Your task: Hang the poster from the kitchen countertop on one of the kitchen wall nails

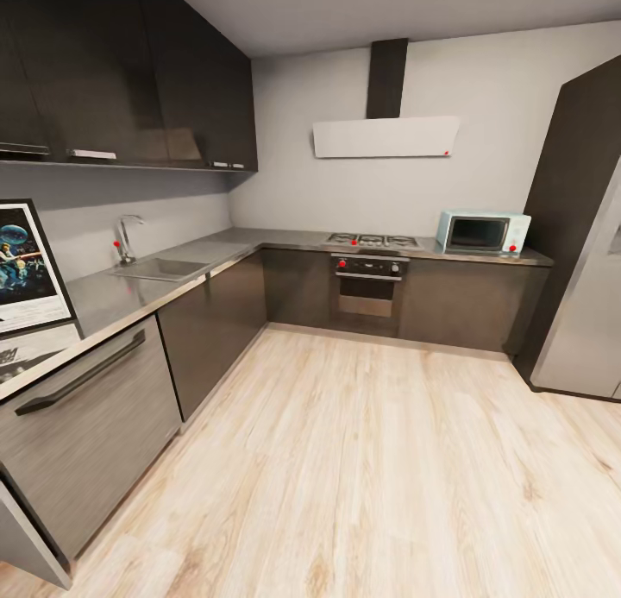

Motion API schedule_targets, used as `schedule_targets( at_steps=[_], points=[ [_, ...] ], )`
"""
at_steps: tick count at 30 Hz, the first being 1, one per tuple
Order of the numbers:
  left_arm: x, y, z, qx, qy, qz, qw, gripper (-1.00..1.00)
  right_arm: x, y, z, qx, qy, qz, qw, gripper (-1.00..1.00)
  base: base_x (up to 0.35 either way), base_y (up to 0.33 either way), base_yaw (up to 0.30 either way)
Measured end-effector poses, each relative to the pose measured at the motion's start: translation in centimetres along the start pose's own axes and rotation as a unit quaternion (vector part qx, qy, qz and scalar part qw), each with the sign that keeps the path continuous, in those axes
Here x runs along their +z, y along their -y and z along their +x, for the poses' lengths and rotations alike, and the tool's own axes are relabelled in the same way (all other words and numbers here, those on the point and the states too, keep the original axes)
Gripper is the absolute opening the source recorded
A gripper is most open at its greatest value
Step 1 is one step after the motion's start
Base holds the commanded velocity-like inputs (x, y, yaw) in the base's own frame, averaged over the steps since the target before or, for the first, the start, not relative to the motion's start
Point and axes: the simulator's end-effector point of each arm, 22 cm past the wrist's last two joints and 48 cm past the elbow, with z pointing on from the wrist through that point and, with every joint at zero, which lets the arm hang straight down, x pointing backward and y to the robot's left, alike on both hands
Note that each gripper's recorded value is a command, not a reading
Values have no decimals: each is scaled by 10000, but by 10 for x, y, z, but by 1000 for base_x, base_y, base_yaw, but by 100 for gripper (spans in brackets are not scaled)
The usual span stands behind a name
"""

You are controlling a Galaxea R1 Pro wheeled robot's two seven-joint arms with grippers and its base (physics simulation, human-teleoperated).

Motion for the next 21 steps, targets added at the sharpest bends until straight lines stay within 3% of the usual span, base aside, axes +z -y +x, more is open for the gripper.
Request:
schedule_targets(
  at_steps=[5, 10, 11, 12, 13, 14, 15, 17, 21],
  points=[
    [0, -3, -9, 25, 105, -33, 9999, 100, 1, 22, -35, -13, 300, 140, 9995, 100, 0, 0, 0],
    [-1, -22, -20, 32, 237, -162, 9996, 100, -2, 35, -78, -14, 726, 219, 9971, 100, 0, 0, 0],
    [-4, -35, -52, 39, 573, -243, 9981, 100, -6, 35, -115, -18, 1148, 224, 9931, 100, 0, 0, 0],
    [-16, -37, -119, 56, 1281, -261, 9914, 100, -23, 35, -184, -36, 1918, 226, 9812, 100, 0, 0, 0],
    [-49, -40, -207, 73, 2267, -290, 9735, 100, -64, 34, -276, -69, 3032, 224, 9526, 100, 0, 0, 0],
    [-108, -39, -301, 102, 3412, -294, 9395, 100, -75, 34, -293, -73, 3298, 225, 9438, 100, 0, 0, 0],
    [-122, -39, -317, 107, 3649, -297, 9305, 100, -76, 34, -294, -71, 3331, 225, 9426, 100, 0, 0, 0],
    [-119, -42, -312, 99, 3797, -314, 9245, 100, -79, 34, -296, -78, 3435, 223, 9388, 100, 0, 0, 0],
    [-120, -63, -311, -188, 3867, -450, 9209, 100, -80, 34, -297, -74, 3473, 228, 9374, 100, 0, 0, 167]
  ],
)
